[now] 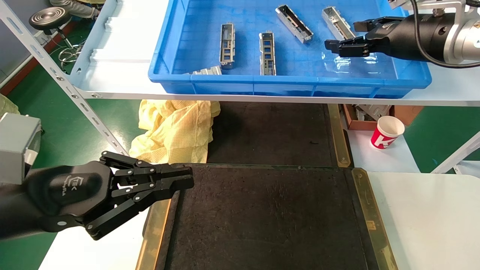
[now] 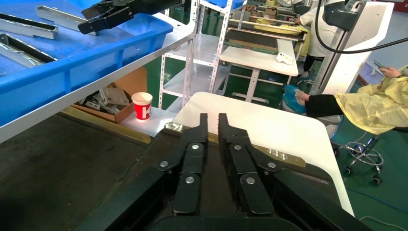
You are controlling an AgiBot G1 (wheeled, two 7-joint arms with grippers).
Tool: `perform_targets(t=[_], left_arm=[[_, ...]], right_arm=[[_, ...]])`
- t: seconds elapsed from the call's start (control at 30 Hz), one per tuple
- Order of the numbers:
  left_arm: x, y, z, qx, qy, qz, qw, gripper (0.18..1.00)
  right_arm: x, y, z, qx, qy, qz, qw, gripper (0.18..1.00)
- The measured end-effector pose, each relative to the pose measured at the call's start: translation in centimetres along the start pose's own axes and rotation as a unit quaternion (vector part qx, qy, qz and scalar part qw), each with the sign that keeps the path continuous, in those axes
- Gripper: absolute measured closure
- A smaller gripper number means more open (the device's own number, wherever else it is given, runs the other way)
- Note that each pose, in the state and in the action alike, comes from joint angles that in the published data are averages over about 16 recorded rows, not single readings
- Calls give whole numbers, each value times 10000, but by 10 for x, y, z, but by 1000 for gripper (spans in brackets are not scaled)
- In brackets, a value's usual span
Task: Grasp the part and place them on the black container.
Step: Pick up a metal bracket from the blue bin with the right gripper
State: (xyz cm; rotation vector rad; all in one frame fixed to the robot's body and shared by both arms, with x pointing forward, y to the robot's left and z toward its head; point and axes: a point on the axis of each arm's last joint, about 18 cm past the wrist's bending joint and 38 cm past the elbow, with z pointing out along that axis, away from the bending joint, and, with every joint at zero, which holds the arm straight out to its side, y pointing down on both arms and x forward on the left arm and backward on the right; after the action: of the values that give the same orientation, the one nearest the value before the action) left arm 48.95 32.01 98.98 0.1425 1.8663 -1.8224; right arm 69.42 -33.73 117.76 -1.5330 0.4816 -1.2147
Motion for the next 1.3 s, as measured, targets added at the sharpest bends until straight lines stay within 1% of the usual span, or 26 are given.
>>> perform_targets(t=[0.13,0.37,0.57,0.67,0.87,1.1,1.3], left_arm=[[0,0,0,0,0,0,10000,934],[0,0,0,0,0,0,10000,844],[0,0,0,0,0,0,10000,731],[0,0,0,0,0,0,10000,653],[0,0,0,0,0,0,10000,510],[0,0,0,0,0,0,10000,355],[0,0,0,0,0,0,10000,265]], right_arm=[[3,2,3,-4,133,-37,9999,313],[10,5,8,-21,441,-79,9990,448],[14,7,13,-6,652,-53,9979,588],[15,7,14,24,706,-26,9975,665],[13,1,15,146,679,-11,9976,772],[11,-12,7,370,466,-87,9982,819],[8,-25,-12,594,38,-238,9979,823]])
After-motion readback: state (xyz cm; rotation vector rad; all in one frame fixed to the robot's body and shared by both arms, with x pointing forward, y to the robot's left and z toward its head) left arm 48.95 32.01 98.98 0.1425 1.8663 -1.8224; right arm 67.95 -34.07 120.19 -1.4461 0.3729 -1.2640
